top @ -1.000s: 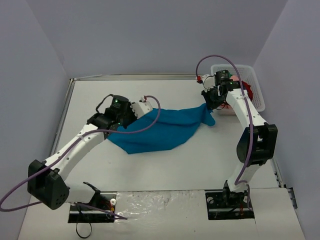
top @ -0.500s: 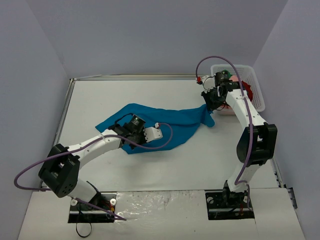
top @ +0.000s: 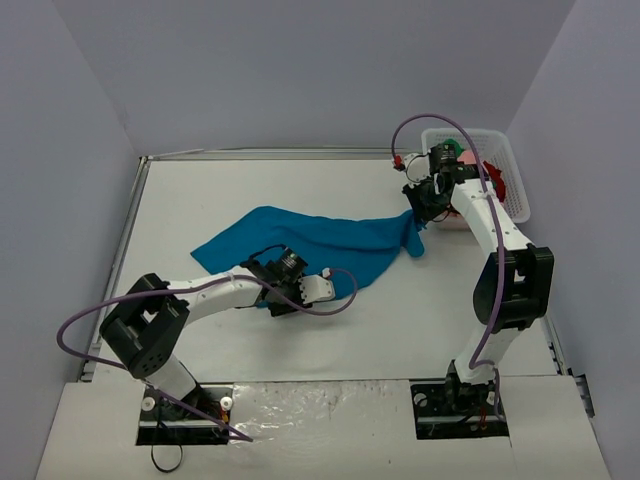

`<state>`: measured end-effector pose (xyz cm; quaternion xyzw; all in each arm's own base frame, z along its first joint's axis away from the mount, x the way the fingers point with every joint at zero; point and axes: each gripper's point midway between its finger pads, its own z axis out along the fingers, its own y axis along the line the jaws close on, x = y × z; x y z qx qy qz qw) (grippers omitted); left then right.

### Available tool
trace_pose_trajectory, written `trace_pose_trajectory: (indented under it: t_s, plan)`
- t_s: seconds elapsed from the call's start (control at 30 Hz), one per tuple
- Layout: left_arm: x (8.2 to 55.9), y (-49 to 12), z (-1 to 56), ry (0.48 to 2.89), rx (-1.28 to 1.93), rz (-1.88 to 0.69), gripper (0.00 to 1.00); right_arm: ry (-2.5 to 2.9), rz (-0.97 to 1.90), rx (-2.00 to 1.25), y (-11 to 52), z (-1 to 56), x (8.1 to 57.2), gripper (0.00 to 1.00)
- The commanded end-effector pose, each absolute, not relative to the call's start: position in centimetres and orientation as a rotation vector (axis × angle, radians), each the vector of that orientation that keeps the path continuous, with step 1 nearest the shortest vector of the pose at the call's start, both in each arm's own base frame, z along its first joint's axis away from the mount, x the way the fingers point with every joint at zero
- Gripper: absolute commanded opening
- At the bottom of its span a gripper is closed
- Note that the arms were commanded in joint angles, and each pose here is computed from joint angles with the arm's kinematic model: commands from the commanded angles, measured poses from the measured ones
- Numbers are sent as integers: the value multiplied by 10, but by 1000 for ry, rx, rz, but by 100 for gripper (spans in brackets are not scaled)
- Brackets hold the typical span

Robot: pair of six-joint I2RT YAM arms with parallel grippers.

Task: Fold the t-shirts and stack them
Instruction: Flatten out the tshirt

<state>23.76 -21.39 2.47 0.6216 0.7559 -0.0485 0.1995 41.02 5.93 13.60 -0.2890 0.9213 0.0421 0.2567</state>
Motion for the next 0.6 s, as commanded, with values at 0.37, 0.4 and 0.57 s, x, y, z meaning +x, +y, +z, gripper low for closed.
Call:
trace_pose_trajectory:
  t_s: [0.37, 0.4, 0.57]
  plan:
    - [244, -212, 33, 2109, 1705, -92, 2, 2536, 93, -799, 56, 126, 401, 0]
    - [248, -211, 43, 2099, 1685, -69, 3, 2535, 85, -796, 54, 127, 401, 0]
    - [294, -193, 136, 1987, 1402, 129, 2, 2478, 49, -766, 49, 153, 402, 0]
